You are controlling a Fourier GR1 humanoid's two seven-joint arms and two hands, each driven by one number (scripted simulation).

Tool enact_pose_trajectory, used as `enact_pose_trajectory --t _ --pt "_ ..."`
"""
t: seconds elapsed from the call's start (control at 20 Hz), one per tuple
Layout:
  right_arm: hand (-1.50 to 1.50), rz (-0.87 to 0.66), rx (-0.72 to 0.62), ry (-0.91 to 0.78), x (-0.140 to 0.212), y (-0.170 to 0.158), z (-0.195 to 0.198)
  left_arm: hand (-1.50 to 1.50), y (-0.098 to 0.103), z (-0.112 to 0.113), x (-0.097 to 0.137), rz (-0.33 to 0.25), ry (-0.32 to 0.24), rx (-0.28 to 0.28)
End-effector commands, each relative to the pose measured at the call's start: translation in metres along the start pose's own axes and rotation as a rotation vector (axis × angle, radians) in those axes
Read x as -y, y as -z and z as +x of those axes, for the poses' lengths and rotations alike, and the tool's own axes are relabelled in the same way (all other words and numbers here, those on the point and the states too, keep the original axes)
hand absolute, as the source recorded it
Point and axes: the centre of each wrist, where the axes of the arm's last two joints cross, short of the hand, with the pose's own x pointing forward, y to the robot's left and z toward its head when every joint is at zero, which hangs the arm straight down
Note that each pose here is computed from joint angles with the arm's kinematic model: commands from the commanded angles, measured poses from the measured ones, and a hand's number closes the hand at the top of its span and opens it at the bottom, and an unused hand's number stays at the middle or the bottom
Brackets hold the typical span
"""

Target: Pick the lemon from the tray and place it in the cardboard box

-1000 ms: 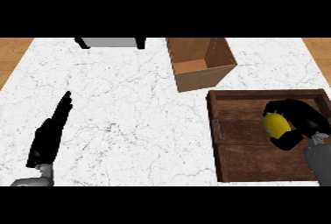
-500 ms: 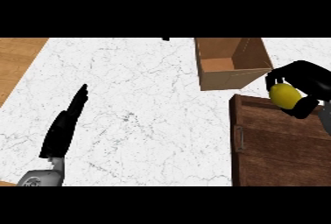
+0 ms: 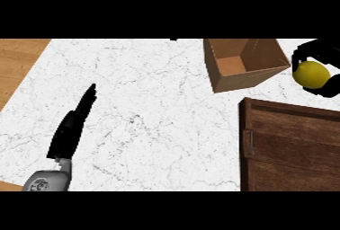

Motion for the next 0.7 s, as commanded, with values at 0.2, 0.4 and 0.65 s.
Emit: enact_pose_trajectory --t 0.2,0.4,0.65 --pt "1.50 -0.217 0.334 0.313 0.031 0.019 -0.011 0.00 0.003 -0.002 0.001 -0.002 0.009 -0.025" --pt "1.50 -0.210 0.415 0.392 0.036 0.031 -0.009 0.00 0.004 -0.002 0.006 0.013 -0.008 -0.028" --pt "1.50 -0.191 0.478 0.464 0.048 0.044 -0.005 0.00 0.001 -0.004 -0.006 0.021 0.011 -0.041"
